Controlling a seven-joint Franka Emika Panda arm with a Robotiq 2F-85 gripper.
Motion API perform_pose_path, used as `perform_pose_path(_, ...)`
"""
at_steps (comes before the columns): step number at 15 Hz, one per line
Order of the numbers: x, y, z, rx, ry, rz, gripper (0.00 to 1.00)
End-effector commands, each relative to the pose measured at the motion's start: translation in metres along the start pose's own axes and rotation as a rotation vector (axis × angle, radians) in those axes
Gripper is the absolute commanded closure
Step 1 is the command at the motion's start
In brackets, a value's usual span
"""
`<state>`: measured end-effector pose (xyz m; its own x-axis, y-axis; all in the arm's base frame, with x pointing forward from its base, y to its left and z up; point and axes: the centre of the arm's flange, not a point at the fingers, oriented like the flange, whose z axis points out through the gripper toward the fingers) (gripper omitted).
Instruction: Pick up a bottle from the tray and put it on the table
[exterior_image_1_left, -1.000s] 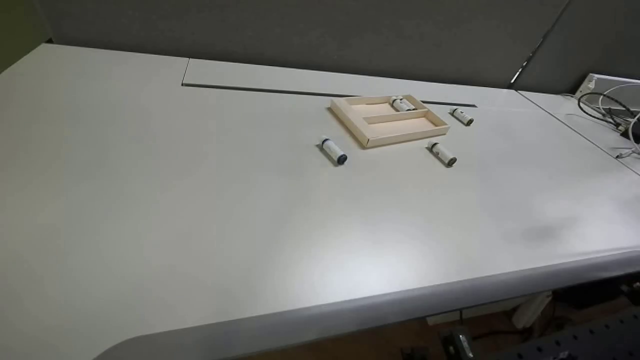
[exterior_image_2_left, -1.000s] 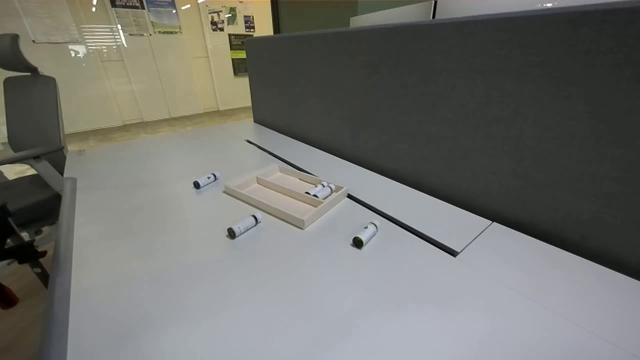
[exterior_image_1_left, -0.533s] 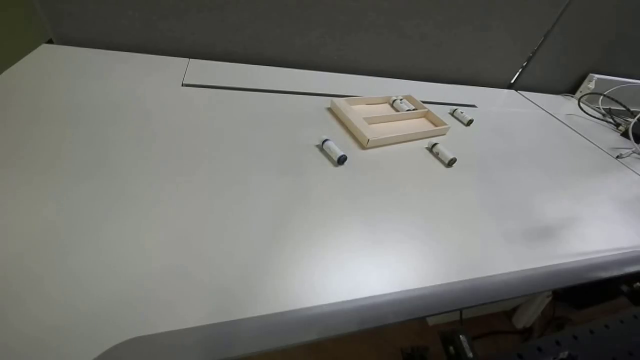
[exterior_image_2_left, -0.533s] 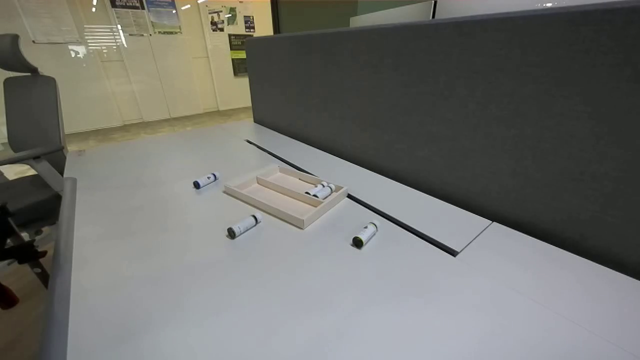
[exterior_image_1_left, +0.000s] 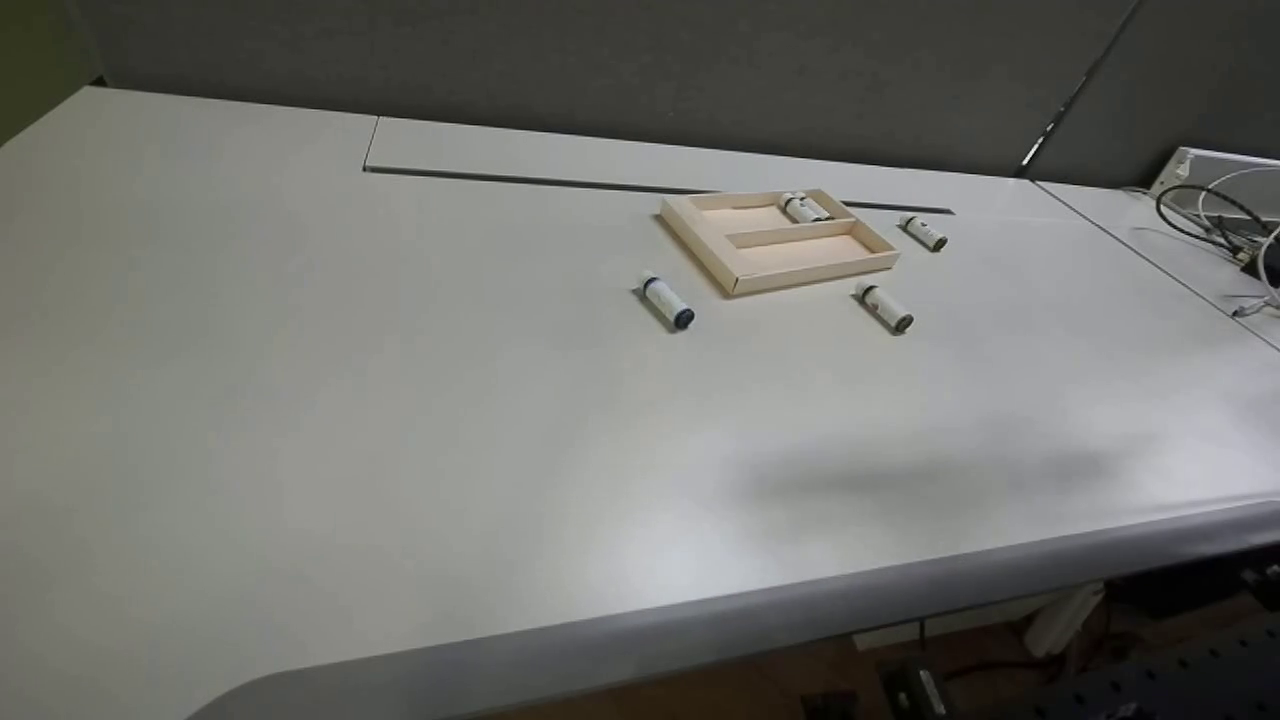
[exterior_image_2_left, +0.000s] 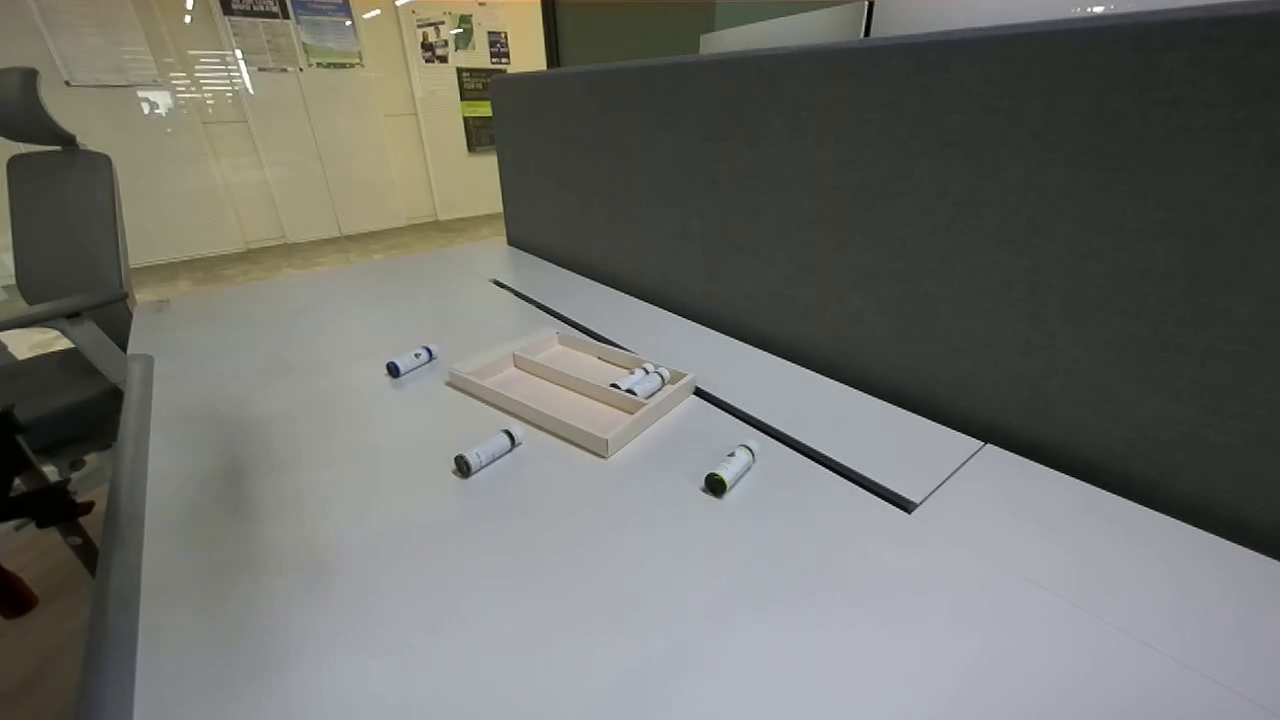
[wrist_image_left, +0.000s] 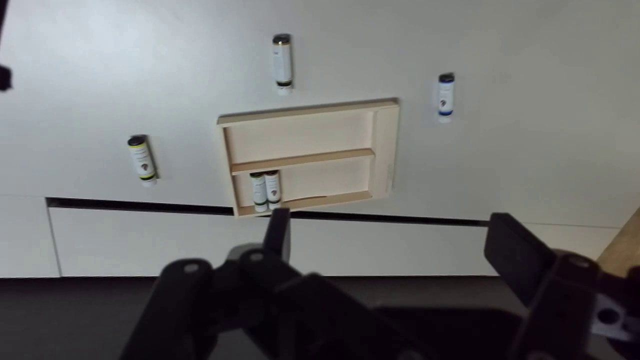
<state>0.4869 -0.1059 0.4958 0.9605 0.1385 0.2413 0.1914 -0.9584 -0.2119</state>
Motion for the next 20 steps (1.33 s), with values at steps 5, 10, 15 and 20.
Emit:
perform_pose_path(5,0.017,0.011,0.004,-0.016,-0.016,0.028,0.0)
perform_pose_path(10,0.018,0.01,0.003,-0.016,-0.014,0.029,0.0)
perform_pose_path(15,0.087,0.045,0.044,-0.022,-0.017,0.064,0.0)
perform_pose_path(20,0.159,0.066,0.12,-0.056,-0.105,0.001,0.0)
